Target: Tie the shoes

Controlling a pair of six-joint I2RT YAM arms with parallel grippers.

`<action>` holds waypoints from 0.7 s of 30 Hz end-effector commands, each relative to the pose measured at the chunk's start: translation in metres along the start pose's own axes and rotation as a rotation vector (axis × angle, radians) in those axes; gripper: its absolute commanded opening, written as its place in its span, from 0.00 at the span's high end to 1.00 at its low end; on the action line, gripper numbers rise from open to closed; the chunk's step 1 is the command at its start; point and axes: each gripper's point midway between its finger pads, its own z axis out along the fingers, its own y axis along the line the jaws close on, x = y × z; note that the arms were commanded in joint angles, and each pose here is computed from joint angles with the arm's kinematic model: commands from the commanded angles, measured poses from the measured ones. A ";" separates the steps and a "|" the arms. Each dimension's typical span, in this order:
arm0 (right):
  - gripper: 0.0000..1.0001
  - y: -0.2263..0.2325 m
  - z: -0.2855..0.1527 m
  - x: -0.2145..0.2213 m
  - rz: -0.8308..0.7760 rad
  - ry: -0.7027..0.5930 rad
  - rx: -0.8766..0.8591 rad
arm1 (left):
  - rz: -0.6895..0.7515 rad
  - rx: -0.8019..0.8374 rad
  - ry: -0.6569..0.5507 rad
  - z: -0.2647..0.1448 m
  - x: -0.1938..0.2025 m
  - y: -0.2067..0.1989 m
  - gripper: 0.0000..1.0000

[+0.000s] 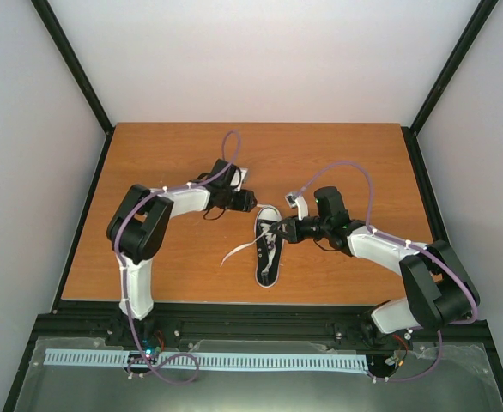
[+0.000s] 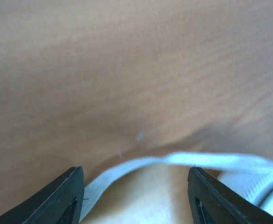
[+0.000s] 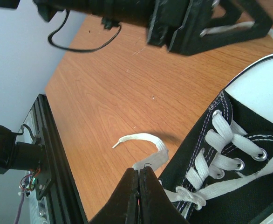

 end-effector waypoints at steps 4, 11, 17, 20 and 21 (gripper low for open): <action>0.97 0.005 0.001 -0.002 -0.024 -0.011 -0.016 | -0.176 0.103 0.094 -0.027 0.070 -0.006 0.36; 0.97 0.003 0.005 -0.002 -0.016 -0.005 -0.025 | -0.060 -0.027 0.126 -0.037 0.090 0.016 0.36; 0.97 0.002 0.006 -0.003 -0.007 -0.010 -0.027 | 0.020 -0.092 0.056 -0.036 0.066 0.013 0.38; 0.97 0.002 0.006 -0.004 -0.006 -0.012 -0.024 | 0.058 -0.153 0.016 -0.032 0.045 0.014 0.40; 0.97 0.003 0.006 -0.004 -0.005 -0.013 -0.026 | 0.058 -0.178 0.018 -0.029 0.040 0.017 0.41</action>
